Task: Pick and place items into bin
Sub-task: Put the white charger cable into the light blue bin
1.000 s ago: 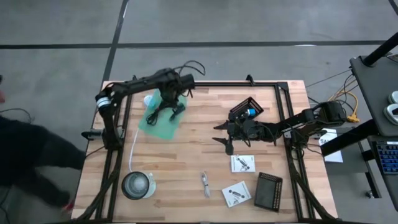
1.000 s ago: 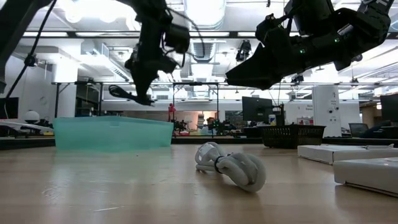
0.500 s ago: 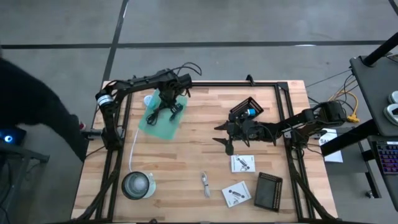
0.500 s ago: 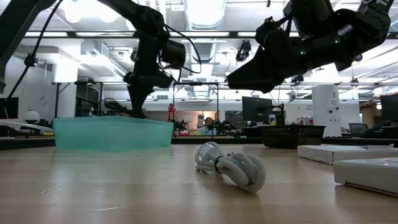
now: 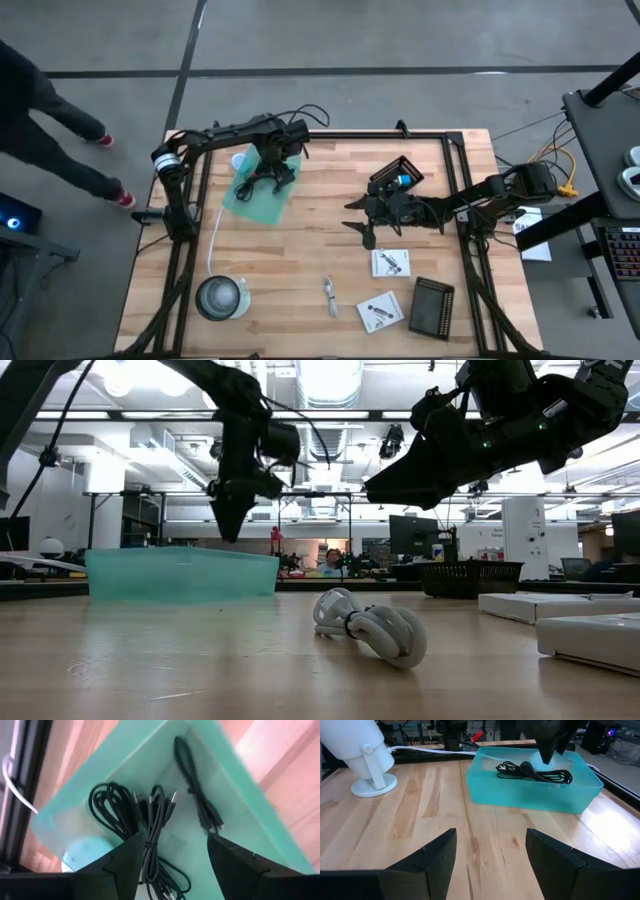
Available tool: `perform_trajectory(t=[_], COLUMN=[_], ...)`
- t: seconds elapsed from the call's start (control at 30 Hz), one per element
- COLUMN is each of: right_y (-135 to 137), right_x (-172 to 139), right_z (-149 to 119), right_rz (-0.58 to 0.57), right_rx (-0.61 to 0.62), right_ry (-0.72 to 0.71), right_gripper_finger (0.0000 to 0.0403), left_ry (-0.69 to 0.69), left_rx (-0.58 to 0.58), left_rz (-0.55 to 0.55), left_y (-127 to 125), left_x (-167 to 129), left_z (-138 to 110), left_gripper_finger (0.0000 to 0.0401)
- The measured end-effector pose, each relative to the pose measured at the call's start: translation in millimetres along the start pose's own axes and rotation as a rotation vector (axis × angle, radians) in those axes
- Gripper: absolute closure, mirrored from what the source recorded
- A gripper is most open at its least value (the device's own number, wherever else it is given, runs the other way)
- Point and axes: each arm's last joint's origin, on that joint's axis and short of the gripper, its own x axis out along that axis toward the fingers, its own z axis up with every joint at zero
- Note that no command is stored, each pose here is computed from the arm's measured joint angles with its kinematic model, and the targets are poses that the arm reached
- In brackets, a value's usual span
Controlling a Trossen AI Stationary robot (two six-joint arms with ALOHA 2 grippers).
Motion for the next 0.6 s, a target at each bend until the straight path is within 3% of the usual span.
perform_trajectory(t=[0.2, 0.33, 0.6], right_y=[-0.1, 0.1, -0.1], right_x=[0.0, 0.0, 0.0], right_z=[0.0, 0.6, -0.4], right_rz=[0.000, 0.001, 0.000], right_rx=[0.002, 0.031, 0.041], right_ry=[0.000, -0.006, 0.005], right_gripper_finger=[0.0179, 0.0179, 0.0179], left_ry=[-0.109, -0.282, -0.713], left_rx=[0.210, 0.405, 0.794], left_rz=[-0.005, -0.020, -0.241], left_y=[-21.5, -47.5, -102.3], left_x=[-26.8, -50.7, -92.4], left_z=[-8.5, -13.6, -35.3], left_gripper_finger=[0.0196, 0.0196, 0.0196])
